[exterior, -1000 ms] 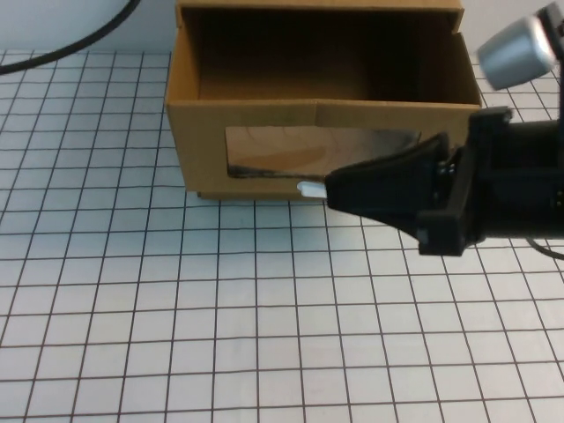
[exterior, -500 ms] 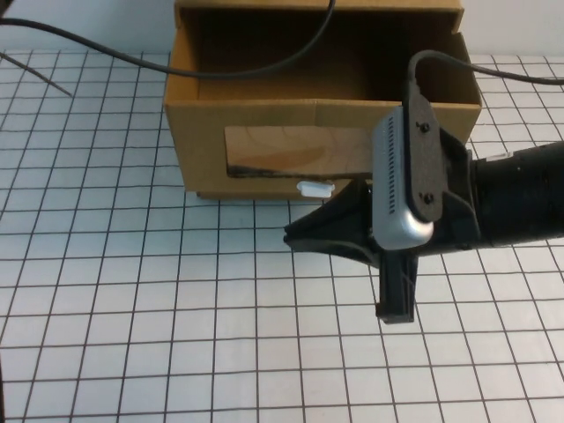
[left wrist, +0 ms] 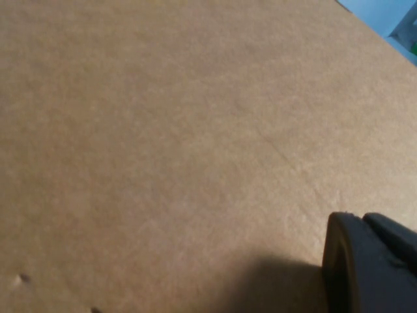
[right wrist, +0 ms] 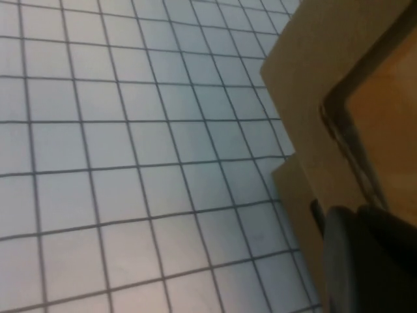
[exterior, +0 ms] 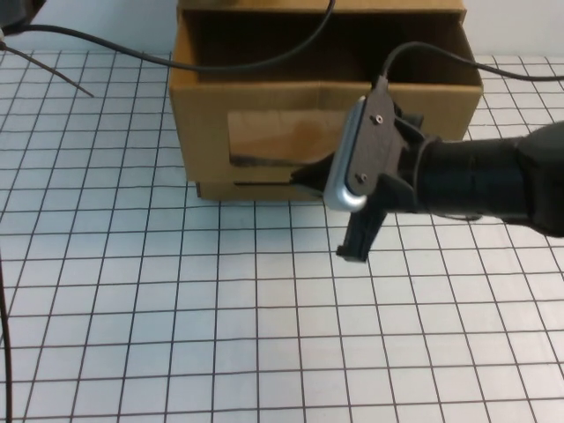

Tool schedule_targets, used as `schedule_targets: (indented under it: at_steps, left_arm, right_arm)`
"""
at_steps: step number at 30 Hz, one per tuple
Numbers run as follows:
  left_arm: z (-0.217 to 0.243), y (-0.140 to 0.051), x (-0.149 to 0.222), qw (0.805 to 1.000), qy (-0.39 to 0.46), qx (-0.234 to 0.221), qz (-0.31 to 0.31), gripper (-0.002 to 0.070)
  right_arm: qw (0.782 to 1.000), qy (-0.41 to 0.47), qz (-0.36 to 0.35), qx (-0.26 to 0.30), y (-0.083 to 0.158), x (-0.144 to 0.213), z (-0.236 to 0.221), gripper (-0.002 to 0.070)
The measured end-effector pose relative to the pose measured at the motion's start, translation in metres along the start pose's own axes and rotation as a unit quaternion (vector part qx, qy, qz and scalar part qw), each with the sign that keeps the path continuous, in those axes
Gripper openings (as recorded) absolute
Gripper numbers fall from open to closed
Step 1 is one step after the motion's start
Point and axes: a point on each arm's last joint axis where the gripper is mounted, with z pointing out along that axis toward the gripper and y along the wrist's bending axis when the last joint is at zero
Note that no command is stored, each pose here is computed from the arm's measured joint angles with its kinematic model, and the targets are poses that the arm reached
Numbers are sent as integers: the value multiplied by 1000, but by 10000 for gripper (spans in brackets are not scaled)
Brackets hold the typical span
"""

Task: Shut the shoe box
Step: Close the shoe box with your right arm

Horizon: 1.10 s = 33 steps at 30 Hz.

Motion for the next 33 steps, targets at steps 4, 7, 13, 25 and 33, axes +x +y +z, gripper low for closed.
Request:
schedule_targets:
  at_steps: [4,7,13,25,33]
  left_arm:
    - [0,0,0,1000,1,0,0,-5]
    - [0,0,0,1000,2,1,0,-5]
    - [0,-1,1,1000,7,3,0,-5]
    - [0,-1,1,1000,10,7,0,-5]
    - [0,-2,2,1000,14,9,0,-5]
  right_arm:
    - [1000,2,-5,18,-17,0,15,-14]
    - [1000,-5,-10,26,-31,-4,27,-14]
    - [999,-10,-10,38,-53,-2,55,-14]
    - [997,13,32,64,-75,23,75,-14]
    - [999,13,20,23,-74,27,70,-14]
